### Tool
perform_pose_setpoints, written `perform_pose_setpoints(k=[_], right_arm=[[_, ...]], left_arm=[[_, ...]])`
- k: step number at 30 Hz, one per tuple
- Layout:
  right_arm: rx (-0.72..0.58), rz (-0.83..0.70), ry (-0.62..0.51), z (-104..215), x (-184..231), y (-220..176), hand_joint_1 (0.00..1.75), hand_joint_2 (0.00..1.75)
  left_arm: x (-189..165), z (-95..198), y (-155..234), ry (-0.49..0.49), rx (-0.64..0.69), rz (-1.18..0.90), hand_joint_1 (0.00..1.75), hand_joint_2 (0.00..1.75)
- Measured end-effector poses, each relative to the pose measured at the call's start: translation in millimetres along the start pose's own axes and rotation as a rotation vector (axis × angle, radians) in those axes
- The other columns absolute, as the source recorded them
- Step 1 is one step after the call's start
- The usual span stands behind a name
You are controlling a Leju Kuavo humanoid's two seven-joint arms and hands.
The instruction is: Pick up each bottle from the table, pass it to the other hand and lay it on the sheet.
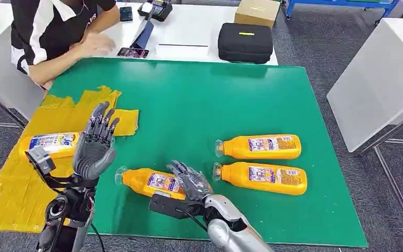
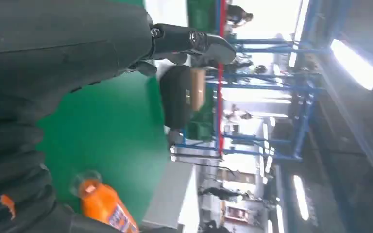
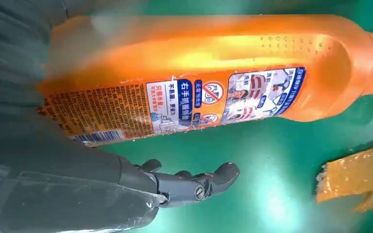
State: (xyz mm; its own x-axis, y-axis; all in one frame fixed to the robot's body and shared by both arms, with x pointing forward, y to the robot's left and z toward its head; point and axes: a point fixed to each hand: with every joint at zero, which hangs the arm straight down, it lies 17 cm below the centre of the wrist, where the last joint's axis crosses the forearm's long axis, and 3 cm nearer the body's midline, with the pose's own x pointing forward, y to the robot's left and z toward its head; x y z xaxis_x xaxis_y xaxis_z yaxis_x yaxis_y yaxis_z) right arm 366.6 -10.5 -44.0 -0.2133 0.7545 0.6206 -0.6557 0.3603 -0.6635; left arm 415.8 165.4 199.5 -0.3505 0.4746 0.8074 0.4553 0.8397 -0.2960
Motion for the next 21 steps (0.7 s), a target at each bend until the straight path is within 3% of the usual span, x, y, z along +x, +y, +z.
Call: perform_pose_setpoints(k=[4, 5, 6, 7, 8, 9, 10, 21], right_arm=[[0.016, 0.028, 0.032, -4.4, -7.7, 4.3, 0.00, 1.75], [0.021, 0.036, 0.040, -5.3, -9.8, 5.2, 0.07, 1.75], [0.028, 0.047, 0.048, -5.9, -12.1, 7.3, 0.28, 1.75], [0.032, 0.060, 0.059, -6.4, -14.5, 8.1, 0.79, 1.75], [0.037, 0.079, 0.075, -6.9, -18.5, 8.7, 0.87, 1.75], [0.042, 0.097, 0.090, -7.2, -21.6, 10.1, 1.29, 1.75], [0.052, 0.116, 0.109, -6.6, -26.8, 13.7, 1.40, 1.75], [0.085, 0.176, 0.154, -8.4, -40.7, 18.5, 1.40, 1.75]], left_arm=[[10.4, -2.9, -20.1, -0.029, -0.034, -0.028, 0.00, 1.75], [13.0, -3.8, -25.2, -0.038, -0.045, -0.026, 0.00, 1.75], [15.2, -4.5, -28.7, -0.045, -0.051, -0.026, 0.00, 1.75], [16.6, -4.6, -31.7, -0.050, -0.056, -0.024, 0.00, 1.75], [18.2, -4.8, -34.2, -0.054, -0.061, -0.023, 0.00, 1.75], [19.6, -5.2, -36.5, -0.059, -0.066, -0.021, 0.00, 1.75], [20.8, -5.8, -38.4, -0.062, -0.071, -0.019, 0.00, 1.75], [22.4, -6.3, -43.9, -0.068, -0.080, -0.002, 0.00, 1.75]])
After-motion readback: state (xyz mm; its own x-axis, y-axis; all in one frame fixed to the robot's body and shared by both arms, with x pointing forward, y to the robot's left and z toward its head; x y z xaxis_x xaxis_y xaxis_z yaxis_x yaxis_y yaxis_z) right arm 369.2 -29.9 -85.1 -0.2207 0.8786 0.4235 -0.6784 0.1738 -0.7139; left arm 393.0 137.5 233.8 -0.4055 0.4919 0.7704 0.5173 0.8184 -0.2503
